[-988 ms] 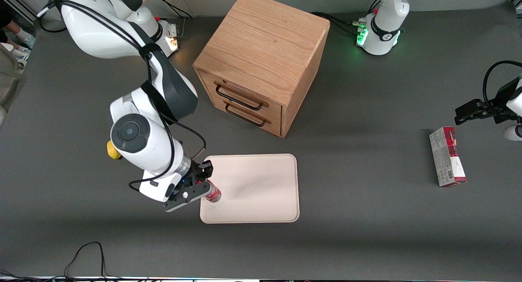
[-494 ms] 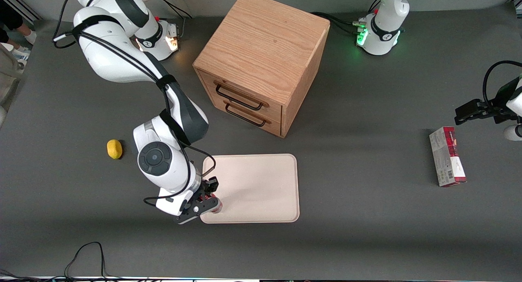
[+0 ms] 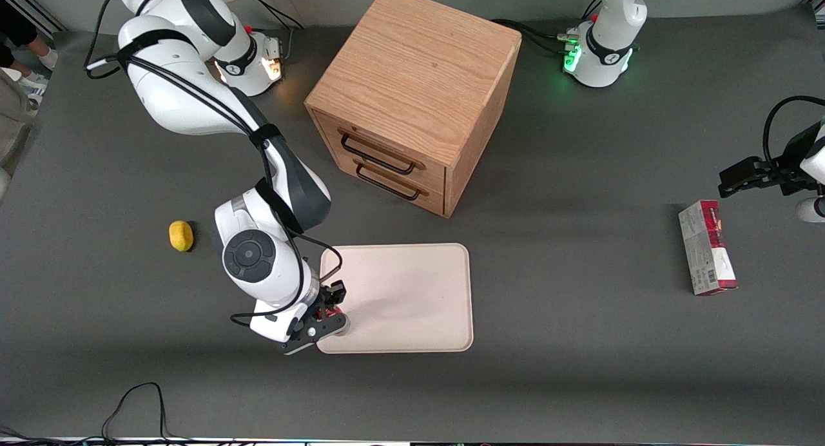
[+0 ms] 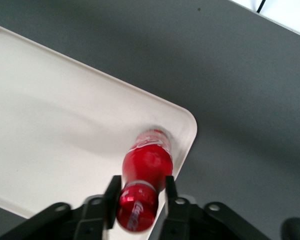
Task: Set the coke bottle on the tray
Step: 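Lower the bottle upright onto the tray's edge and open the right gripper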
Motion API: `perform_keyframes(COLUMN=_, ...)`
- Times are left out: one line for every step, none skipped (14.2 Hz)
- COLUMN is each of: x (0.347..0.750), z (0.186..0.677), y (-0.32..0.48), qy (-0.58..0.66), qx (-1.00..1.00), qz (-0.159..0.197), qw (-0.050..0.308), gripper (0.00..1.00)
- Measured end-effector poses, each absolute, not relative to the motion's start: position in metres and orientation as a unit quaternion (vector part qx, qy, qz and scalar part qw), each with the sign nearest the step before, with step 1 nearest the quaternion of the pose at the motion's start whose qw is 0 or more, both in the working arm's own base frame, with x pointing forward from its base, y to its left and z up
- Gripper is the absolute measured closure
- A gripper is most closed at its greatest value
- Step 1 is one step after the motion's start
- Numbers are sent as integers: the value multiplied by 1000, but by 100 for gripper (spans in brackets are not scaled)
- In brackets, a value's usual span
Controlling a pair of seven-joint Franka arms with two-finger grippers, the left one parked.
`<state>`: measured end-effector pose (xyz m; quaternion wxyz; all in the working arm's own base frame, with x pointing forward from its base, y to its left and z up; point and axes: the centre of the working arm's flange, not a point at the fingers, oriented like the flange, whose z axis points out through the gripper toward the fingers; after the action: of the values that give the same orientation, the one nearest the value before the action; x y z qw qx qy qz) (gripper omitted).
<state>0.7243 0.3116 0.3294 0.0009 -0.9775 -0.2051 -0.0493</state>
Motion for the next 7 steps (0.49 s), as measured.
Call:
perform_keyframes(x=724, z=327, y=313, qy=-203, qx=-978, qz=-54, qw=3, gripper=46)
perform_keyframes(x=725, z=325, y=314, qy=-202, qx=-978, qz=-58, qw=5, gripper=33)
perform_keyframes(x=724, z=323, y=315, qy=-202, qx=-978, qz=-59, qw=6, gripper=23)
perform_keyframes(x=725, z=323, y=315, qy=-201, qx=-978, qz=-61, qw=6, gripper=12)
perform_keyframes(x=725, z=323, y=315, qy=-201, qx=-978, qz=-62, qw=6, gripper=3)
perform_keyframes(x=725, z=324, y=314, qy=-200, qx=-978, qz=-63, qw=7, gripper=0)
perform_keyframes(x=726, z=326, y=313, qy=-198, qx=-978, qz=-65, qw=7, gripper=0)
